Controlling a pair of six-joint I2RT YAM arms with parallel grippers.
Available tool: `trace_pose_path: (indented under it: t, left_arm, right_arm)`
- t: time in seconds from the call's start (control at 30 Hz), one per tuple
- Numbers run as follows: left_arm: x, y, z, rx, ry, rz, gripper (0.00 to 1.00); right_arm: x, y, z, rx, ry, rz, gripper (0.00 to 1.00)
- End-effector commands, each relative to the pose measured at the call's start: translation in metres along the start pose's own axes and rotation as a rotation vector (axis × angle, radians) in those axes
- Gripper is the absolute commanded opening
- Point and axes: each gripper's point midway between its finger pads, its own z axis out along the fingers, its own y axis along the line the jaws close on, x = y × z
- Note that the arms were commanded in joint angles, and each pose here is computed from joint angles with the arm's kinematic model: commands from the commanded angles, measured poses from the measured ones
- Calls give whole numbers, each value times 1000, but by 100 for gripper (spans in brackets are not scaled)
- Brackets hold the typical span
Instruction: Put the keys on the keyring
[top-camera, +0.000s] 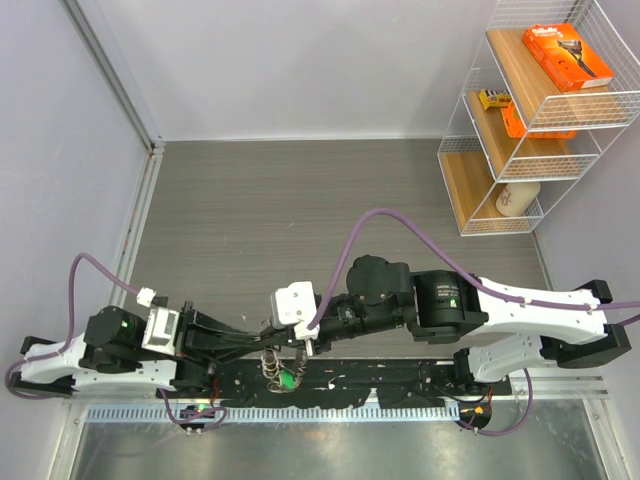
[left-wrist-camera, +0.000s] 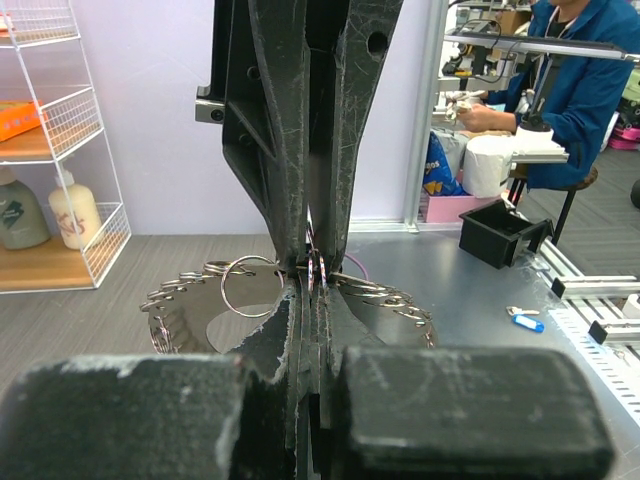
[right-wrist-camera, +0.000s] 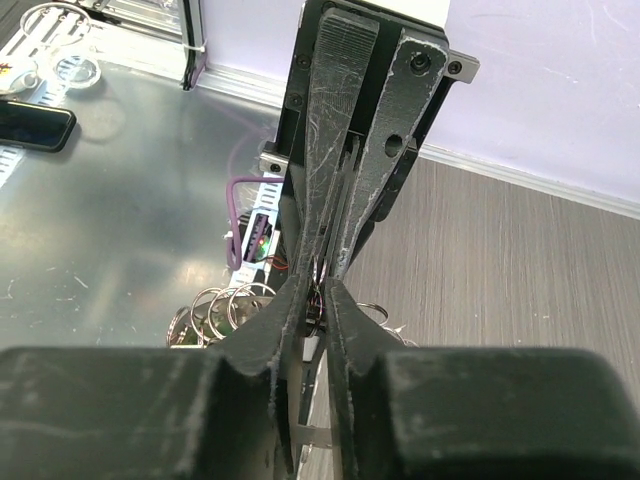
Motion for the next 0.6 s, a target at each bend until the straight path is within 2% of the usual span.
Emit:
trace_pose_path:
  t: [0.0,0.07,0.33,0.57]
  left_arm:
    - [-41,-1,-2,3,-162,-1,0]
    - [-40,-1,-3,3,-162,-1,0]
    - [-41,-2,-1,6,-160,-6,0]
    - [-34,-7,2,32,-113,-30,1]
  right_arm:
    - [-9,4,-8,-18,-30,-2,14]
    - [-6,6,-6,-28,-21,1,5]
    - [-10,4,-4,-25,-13,-10,5]
    - [-15,-15,-5,79,-16,4,5]
